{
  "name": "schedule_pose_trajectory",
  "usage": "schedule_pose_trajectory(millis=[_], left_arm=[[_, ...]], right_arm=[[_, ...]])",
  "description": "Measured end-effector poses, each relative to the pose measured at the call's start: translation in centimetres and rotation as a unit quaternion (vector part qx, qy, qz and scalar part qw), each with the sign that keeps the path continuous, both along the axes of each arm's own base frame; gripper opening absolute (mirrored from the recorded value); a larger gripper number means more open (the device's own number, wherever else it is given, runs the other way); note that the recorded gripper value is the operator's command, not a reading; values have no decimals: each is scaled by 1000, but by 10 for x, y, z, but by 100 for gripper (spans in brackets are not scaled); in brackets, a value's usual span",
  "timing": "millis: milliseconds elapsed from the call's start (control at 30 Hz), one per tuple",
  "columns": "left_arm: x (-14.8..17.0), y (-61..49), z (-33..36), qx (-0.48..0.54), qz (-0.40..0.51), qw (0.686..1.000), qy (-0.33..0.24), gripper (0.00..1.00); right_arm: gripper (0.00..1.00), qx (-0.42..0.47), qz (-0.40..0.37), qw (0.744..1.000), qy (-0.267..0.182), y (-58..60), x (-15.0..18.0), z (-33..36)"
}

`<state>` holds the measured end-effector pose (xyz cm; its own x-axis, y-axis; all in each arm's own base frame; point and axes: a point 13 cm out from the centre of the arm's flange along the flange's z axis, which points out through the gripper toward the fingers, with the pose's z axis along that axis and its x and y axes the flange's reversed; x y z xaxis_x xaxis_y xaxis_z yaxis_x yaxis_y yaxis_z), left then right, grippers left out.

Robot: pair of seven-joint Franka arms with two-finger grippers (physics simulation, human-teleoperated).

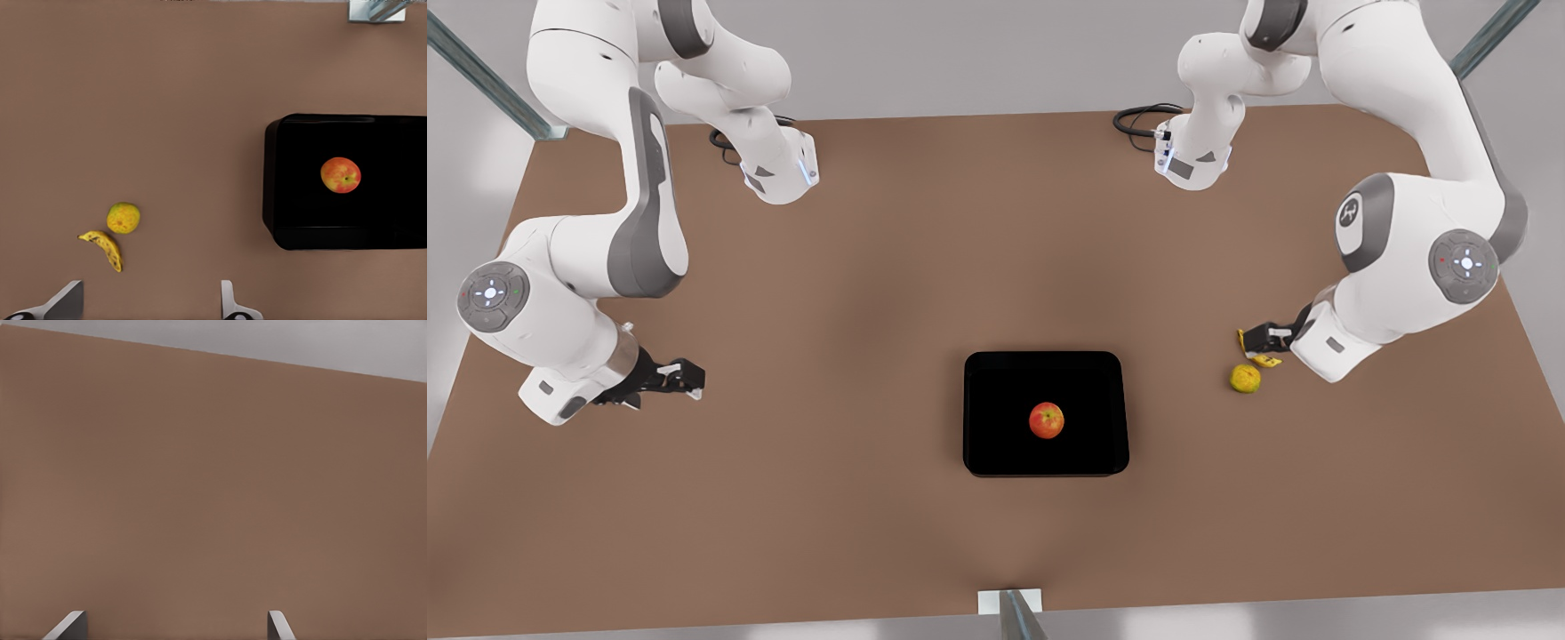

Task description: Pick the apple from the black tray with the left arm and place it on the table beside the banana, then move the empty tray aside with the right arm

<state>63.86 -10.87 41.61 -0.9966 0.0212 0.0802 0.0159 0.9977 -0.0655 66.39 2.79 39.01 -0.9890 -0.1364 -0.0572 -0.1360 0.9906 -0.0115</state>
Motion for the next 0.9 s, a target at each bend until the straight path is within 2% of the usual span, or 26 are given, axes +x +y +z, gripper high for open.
schedule_pose_trajectory(millis=[67, 233, 367, 600, 633, 900], left_arm=[[5, -1, -8, 2, 7, 1000, 0, 100], [18, -26, -32, -8, 11, 1000, -6, 100], [4, -57, -10, -8, -8, 1000, -12, 100], [4, -22, -23, 16, 0, 1000, -3, 100], [-4, -7, -32, 19, 4, 1000, 1, 100], [5, 10, -34, 24, -30, 999, -36, 100]], right_arm=[[100, -1, 1, 1000, 1, 0, 1, -2], [100, -8, 3, 999, 36, -3, 13, -61], [100, -9, 4, 1000, -1, -5, 28, 0], [100, -10, 6, 999, 37, -6, 15, -6], [100, -10, 6, 999, 40, -6, 14, -7], [100, -10, 8, 998, 54, -6, 9, -12]])
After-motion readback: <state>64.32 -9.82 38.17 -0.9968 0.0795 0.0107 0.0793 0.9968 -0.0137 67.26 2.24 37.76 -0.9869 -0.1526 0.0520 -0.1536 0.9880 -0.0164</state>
